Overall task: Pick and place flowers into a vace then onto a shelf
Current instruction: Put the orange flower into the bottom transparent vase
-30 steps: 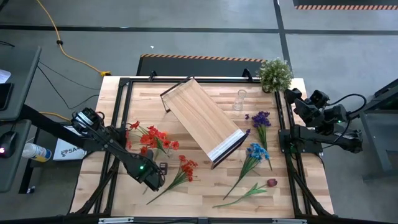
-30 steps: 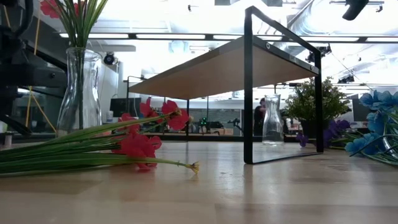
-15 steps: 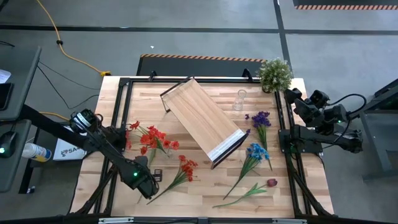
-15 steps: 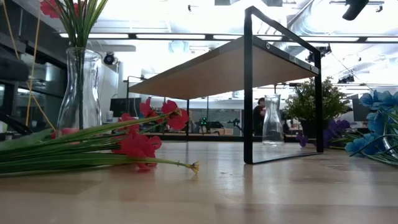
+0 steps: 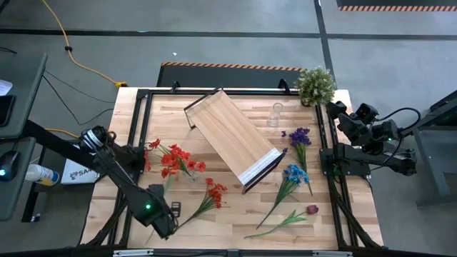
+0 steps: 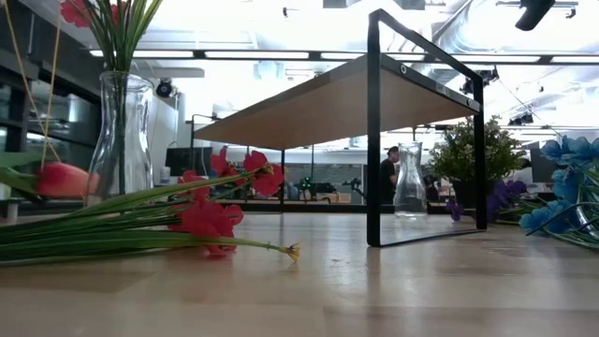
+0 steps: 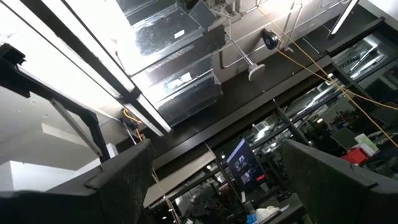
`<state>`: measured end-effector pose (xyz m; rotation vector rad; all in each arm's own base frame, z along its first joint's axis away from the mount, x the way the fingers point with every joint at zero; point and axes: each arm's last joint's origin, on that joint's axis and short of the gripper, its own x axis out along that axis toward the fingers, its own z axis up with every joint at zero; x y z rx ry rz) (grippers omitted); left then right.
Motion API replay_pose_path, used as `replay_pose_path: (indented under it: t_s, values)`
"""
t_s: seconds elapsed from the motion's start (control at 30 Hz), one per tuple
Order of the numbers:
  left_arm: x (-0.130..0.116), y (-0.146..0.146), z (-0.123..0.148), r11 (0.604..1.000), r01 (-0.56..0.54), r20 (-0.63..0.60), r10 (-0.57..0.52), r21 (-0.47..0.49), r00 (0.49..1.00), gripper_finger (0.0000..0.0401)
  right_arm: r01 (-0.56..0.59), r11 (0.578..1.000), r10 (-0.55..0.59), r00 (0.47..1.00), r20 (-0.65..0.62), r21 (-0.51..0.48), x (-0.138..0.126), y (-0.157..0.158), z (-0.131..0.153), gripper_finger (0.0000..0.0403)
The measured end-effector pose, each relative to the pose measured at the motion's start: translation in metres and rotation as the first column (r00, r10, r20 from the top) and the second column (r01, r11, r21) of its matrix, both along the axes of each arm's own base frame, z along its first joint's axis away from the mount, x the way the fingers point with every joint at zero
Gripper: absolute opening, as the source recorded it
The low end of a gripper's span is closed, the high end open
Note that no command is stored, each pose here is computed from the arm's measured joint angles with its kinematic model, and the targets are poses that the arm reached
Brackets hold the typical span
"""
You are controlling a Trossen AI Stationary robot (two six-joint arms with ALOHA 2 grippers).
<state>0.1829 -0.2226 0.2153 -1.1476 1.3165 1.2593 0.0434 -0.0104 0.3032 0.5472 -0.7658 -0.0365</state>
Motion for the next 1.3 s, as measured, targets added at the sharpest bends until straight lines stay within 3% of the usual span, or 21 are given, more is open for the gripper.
replay_pose_path:
  t_s: [0.57,0.83,1.03,1.3]
  values:
    - [0.006,-0.019,0.048,0.992,0.003,0.036,0.002,-0.127,0.999,0.0021,0.000,1.000,0.000,1.000,0.000,0.000,0.000,0.000,0.000,0.0344]
    - [0.028,-0.054,0.049,0.988,0.013,0.043,-0.007,-0.156,0.999,0.0021,-0.002,1.000,0.002,1.000,0.000,0.002,0.000,0.000,0.000,0.0344]
    - [0.048,-0.087,0.056,0.990,0.021,0.047,-0.015,-0.138,0.999,0.0021,-0.006,1.000,0.006,1.000,0.001,0.006,0.000,0.000,0.000,0.0344]
    - [0.070,-0.106,0.073,1.000,0.017,0.155,-0.017,0.000,0.988,0.0021,-0.022,1.000,0.022,1.000,0.001,0.020,0.000,0.000,0.000,0.0344]
